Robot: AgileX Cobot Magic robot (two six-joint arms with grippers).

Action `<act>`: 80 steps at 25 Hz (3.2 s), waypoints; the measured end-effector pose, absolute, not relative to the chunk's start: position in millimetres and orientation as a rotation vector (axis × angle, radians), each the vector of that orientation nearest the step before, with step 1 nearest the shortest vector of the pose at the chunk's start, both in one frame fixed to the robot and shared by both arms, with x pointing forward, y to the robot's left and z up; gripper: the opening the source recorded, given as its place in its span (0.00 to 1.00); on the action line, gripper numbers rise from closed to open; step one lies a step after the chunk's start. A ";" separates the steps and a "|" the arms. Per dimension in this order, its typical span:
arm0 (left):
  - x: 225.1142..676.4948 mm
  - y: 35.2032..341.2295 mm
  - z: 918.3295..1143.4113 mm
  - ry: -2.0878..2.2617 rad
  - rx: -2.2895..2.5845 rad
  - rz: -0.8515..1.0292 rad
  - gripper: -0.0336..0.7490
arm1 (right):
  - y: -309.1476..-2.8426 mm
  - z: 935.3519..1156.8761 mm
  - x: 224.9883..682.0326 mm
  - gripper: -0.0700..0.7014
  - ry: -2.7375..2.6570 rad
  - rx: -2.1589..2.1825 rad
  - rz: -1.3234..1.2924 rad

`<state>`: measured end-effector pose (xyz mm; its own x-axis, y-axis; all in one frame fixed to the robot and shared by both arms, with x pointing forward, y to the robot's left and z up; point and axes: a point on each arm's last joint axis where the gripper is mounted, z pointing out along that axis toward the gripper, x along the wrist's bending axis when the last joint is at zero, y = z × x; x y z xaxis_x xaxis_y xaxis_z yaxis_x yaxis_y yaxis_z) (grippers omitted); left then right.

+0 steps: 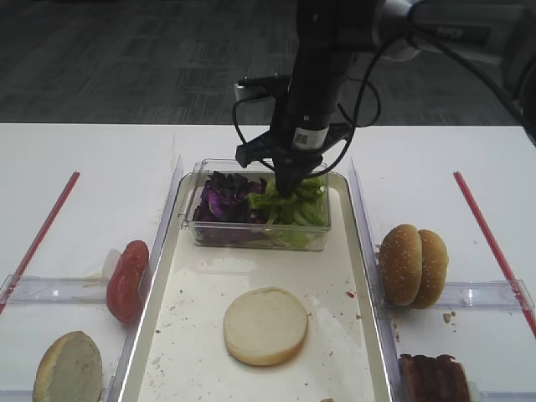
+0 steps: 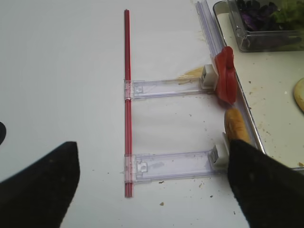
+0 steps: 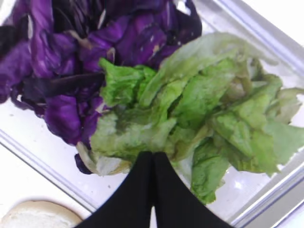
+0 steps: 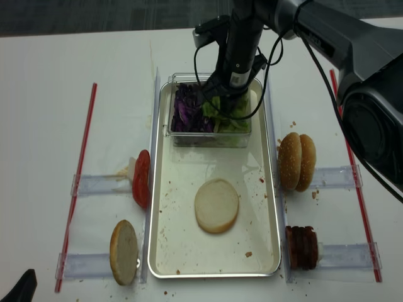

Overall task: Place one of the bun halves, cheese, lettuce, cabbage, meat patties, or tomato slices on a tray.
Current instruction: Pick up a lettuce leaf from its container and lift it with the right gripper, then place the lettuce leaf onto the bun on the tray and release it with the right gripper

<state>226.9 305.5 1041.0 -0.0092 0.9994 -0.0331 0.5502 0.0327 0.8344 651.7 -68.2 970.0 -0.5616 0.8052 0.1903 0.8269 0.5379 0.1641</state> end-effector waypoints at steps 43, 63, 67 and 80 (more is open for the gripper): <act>226.9 305.5 1041.0 1.639 1.595 0.848 0.83 | -92.7 1064.8 491.5 0.14 -2.703 -1.323 -0.359; 226.9 305.5 1041.0 1.639 1.595 0.848 0.83 | -72.1 1044.0 487.6 0.14 -2.629 -1.204 -0.343; 226.9 305.5 1041.0 1.639 1.595 0.848 0.83 | -67.0 1035.0 487.8 0.14 -2.638 -1.187 -0.302; 226.9 305.5 1040.9 1.639 1.596 0.848 0.83 | -61.0 999.9 499.8 0.14 -2.646 -1.173 -0.177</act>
<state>226.9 305.5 1040.9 -0.0092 0.9994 -0.0331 0.5507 0.0327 0.8341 499.8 -61.0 999.9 -0.6484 0.7127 0.2675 0.7420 0.6703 0.0124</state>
